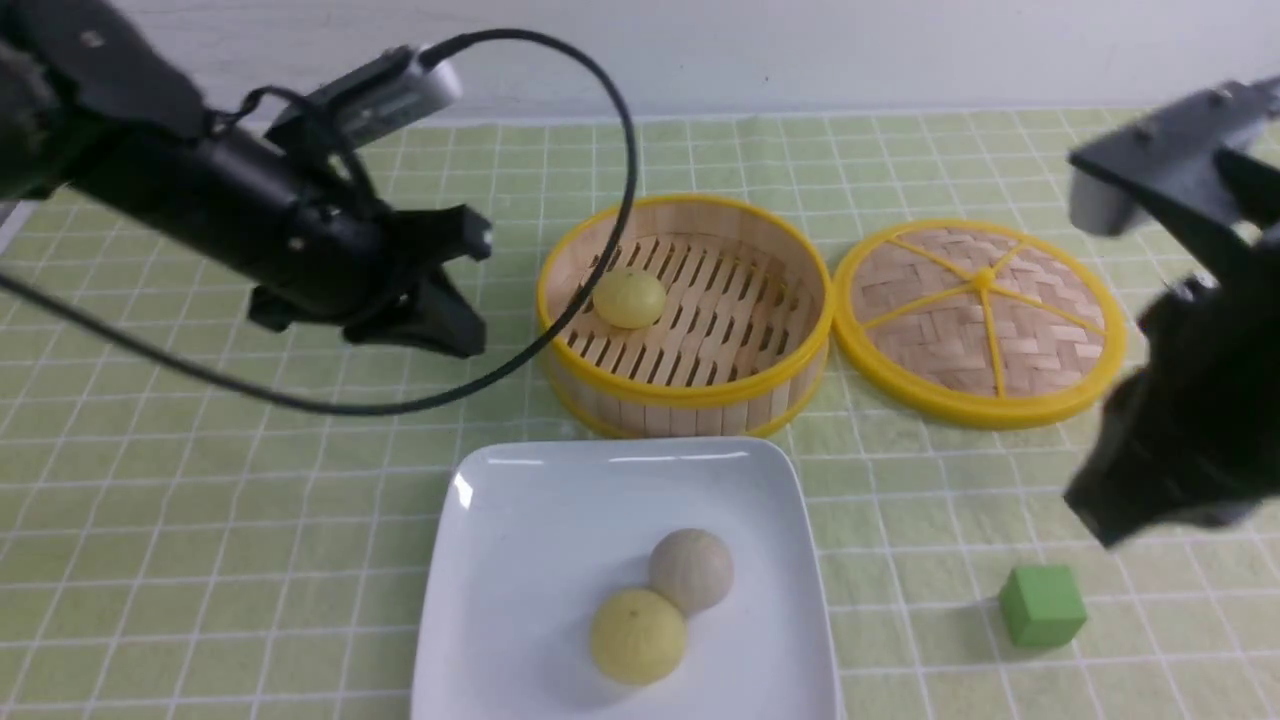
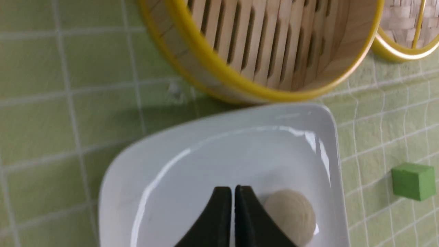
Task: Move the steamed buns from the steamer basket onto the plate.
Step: Use the left arm to grab the steamed stuffed bun that is closest to it, then use the left arm to put the steamed stuffed bun into the plate
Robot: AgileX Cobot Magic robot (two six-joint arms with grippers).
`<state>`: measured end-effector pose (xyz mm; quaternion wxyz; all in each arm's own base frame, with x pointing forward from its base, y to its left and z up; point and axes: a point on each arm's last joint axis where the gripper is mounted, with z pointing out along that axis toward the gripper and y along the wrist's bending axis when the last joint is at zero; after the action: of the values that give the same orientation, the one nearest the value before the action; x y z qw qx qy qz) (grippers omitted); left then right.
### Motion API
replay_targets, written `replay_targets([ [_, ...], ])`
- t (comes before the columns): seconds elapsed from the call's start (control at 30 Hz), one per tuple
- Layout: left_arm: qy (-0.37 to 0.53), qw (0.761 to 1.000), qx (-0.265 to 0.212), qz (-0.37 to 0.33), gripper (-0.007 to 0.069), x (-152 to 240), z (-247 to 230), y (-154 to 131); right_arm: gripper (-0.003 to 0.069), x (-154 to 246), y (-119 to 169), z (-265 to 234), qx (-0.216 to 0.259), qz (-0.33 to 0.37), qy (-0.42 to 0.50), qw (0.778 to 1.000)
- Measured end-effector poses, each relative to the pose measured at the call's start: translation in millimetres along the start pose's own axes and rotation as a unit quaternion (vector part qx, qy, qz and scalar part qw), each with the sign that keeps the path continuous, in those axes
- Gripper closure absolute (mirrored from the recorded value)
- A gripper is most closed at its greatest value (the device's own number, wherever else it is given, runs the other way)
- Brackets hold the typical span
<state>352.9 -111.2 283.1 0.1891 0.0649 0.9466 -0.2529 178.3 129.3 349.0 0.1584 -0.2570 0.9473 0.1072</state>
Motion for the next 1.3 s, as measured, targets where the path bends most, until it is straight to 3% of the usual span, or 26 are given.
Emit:
replay_targets([
  [0.07,-0.001,1.0,0.002,0.012,0.0517,-13.7,12.3,-9.4,0.0673,12.6,-0.9,1.7,-0.001,0.002,0.005,1.0],
  [0.23,-0.014,0.997,-0.035,0.071,0.0328,-59.3,80.4,-36.7,0.0671,38.6,-4.0,11.0,0.0,0.008,-0.003,1.0],
  [0.4,-0.011,0.989,-0.087,0.119,0.0254,-75.8,134.1,-36.3,0.0669,38.1,-4.0,13.0,-0.002,0.01,-0.014,1.0],
  [0.5,-0.002,0.99,-0.094,0.106,0.0316,-75.4,155.7,-33.8,0.0667,36.0,-3.0,13.1,-0.008,0.012,-0.026,1.0],
  [0.57,0.003,0.99,-0.092,0.104,0.0464,-73.7,162.8,-36.4,0.0666,34.6,-2.4,13.0,-0.012,0.014,-0.034,0.999],
  [0.67,0.011,0.99,-0.087,0.108,0.0586,-72.5,157.3,-44.8,0.0664,34.1,-2.1,13.0,-0.013,0.015,-0.036,0.999],
  [0.8,0.021,0.987,-0.098,0.123,0.0605,-74.6,126.5,-56.7,0.0662,34.2,-2.0,13.0,-0.014,0.015,-0.036,0.999],
  [1.07,-0.045,0.978,-0.12,0.167,0.0606,-51.3,-54.5,-104.9,0.0657,34.5,-3.1,13.0,-0.008,0.012,-0.034,0.999],
  [1.17,-0.012,0.98,-0.121,0.159,0.0606,-14.5,-71.3,-97.4,0.0655,34.8,-3.7,13.3,-0.004,0.011,-0.033,0.999],
  [1.3,0.036,0.985,-0.106,0.131,0.0603,38.8,-47.6,-72.4,0.0653,34.9,-4.1,13.8,-0.003,0.01,-0.034,0.999],
])
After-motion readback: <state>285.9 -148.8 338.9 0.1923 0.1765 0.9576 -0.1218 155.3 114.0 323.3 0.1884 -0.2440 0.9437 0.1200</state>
